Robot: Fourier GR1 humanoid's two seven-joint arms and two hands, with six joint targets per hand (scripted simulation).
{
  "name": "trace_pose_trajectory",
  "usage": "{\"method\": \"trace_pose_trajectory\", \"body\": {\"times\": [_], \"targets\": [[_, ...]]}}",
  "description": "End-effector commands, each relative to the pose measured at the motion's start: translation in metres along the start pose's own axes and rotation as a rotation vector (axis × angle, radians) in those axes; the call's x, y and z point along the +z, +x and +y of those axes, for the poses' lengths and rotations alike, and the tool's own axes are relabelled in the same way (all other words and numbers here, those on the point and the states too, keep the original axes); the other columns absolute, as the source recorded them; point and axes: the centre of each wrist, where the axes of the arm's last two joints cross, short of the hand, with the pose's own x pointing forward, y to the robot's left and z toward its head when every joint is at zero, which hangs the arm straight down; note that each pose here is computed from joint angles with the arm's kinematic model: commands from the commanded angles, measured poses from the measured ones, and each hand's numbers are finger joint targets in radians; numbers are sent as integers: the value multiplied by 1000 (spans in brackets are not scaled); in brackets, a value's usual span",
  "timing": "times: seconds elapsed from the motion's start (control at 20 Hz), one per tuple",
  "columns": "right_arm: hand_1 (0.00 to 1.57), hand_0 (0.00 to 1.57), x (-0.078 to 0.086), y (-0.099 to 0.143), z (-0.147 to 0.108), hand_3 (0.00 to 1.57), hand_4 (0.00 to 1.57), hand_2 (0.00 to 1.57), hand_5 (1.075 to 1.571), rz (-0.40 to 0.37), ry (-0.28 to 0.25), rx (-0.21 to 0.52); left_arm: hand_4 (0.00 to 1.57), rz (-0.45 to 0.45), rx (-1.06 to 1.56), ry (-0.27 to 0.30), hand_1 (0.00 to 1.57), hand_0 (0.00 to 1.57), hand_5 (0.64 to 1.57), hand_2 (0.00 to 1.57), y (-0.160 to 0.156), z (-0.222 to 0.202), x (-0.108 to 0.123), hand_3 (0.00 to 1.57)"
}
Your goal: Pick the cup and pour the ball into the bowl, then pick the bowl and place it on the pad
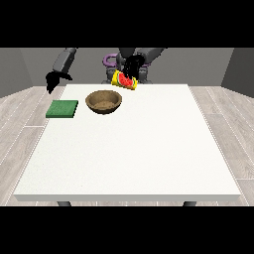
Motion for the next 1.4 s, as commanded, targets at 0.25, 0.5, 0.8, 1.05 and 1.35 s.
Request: {"method": "trace_pose_trajectory", "body": {"times": [0.25,0.5,0.8,1.05,1.35], "targets": [[0,0,11,-2,-12,346,399,175,1535,-26,-13,-36,534,-124,-197,18,0,0,1522,1571,43,23,-1,1571],[0,0,-8,-6,21,272,416,141,1530,-16,50,-26,571,-106,-250,-29,0,0,1527,1571,49,33,-4,1571],[0,0,1,-2,4,236,424,116,1528,-25,51,-34,1091,-247,-472,-91,749,749,1553,1571,43,22,-2,1571],[0,0,9,9,-26,385,429,259,1526,-10,-18,-24,1127,-306,-436,-85,1478,1478,1539,1571,52,45,-1,1571],[0,0,2,-1,-4,331,716,340,1559,65,-13,-54,1021,-188,-258,43,211,211,1569,1571,6,79,-21,1571]]}}
